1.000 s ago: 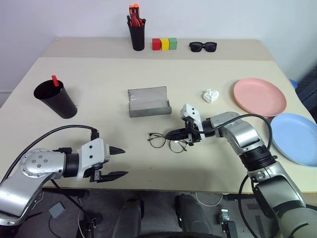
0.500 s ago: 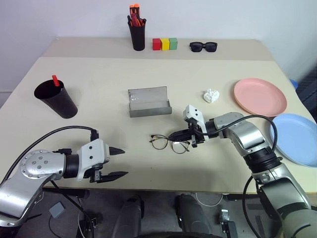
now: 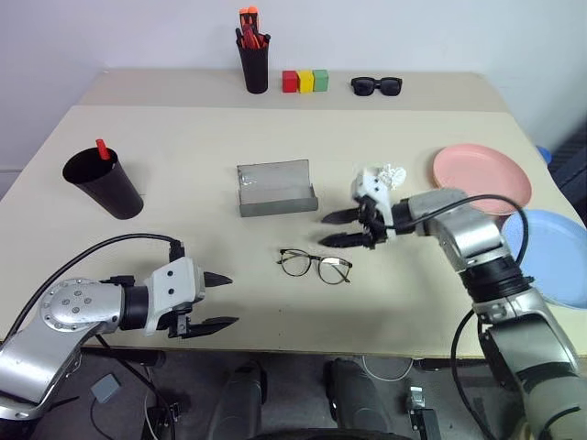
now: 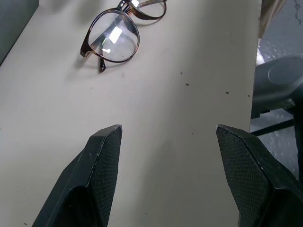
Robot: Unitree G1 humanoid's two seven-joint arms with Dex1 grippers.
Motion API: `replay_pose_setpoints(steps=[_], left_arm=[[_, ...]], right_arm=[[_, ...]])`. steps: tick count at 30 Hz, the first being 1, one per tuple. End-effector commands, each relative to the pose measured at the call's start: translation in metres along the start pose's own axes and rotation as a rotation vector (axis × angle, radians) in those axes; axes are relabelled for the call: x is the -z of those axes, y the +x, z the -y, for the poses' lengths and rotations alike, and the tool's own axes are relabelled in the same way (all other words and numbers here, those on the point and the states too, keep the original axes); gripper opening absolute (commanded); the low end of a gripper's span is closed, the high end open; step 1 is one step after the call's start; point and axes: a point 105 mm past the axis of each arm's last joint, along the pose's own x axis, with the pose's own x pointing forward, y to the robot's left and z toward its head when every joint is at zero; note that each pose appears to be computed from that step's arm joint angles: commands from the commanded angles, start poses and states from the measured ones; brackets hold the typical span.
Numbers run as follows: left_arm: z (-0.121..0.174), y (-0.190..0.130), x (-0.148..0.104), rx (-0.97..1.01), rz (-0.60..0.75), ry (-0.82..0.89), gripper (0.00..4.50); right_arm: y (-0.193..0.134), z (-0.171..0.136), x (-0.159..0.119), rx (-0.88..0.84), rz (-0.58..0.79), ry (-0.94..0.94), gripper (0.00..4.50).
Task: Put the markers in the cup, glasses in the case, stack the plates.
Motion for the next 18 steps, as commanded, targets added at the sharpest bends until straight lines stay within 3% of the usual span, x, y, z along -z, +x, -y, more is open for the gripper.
replay_pose_setpoints(steps=[1, 18], left_arm=[[0.002, 0.001, -0.007, 0.003, 0.018, 0.032, 3.24], [0.003, 0.001, -0.005, 0.012, 0.009, 0.032, 3.24]], right_arm=[[-0.005, -0.003, -0.010, -0.025, 0.031, -0.023, 2.71], [0.017, -0.037, 0.015, -0.156, -0.028, 0.053, 2.71]])
